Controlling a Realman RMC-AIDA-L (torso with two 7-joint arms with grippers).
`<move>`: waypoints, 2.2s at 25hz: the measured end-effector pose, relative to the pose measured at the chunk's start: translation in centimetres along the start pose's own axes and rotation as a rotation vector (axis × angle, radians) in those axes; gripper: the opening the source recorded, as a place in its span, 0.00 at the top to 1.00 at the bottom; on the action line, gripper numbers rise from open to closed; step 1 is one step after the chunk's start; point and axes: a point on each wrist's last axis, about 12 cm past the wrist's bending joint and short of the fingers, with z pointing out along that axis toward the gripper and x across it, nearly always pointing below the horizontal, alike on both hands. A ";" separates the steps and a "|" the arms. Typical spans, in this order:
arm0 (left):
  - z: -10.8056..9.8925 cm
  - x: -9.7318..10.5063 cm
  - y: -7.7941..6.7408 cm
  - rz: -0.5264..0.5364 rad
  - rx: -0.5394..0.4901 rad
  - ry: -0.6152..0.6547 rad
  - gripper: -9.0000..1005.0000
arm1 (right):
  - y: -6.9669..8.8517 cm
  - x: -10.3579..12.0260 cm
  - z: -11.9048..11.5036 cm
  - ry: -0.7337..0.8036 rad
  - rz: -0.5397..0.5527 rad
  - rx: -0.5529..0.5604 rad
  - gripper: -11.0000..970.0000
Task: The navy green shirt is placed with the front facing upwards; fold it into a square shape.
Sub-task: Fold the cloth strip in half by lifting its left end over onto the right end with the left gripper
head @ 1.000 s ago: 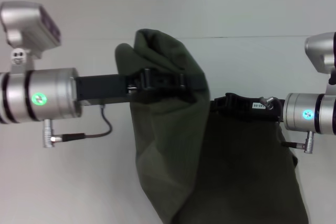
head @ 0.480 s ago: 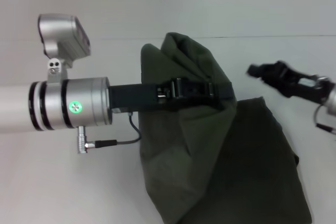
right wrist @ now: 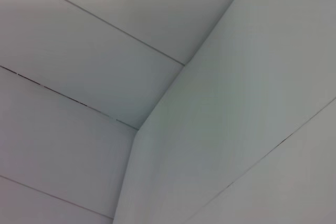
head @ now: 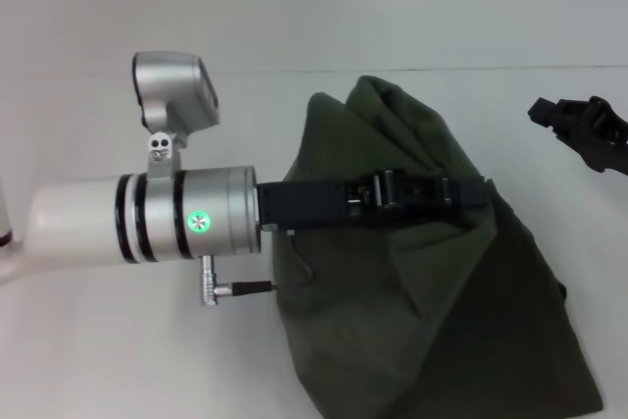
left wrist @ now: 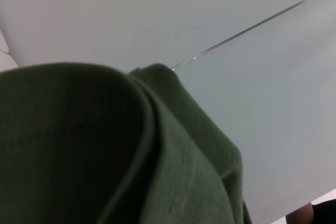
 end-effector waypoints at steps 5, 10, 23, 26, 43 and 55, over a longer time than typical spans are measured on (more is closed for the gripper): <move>0.8 0.1 0.3 0.000 -0.008 -0.002 0.91 | -0.2 0.1 -0.2 -0.002 0.002 0.003 0.92; 1.5 0.5 1.2 -0.001 -0.055 -0.019 0.91 | -0.2 0.1 -0.3 0.000 0.001 0.005 0.91; 4.5 1.5 2.3 0.024 -0.125 0.000 0.90 | -0.4 0.4 -0.4 0.000 0.005 0.007 0.88; 5.0 1.8 2.7 0.031 -0.154 -0.006 0.90 | -0.4 0.4 -0.4 0.000 0.006 0.008 0.87; 7.0 3.3 3.4 0.033 -0.207 -0.052 0.89 | -0.4 0.8 -0.2 0.007 0.002 0.006 0.83; 6.3 4.2 2.5 0.099 -0.092 -0.123 0.72 | -0.4 0.8 -0.2 0.007 0.001 0.006 0.81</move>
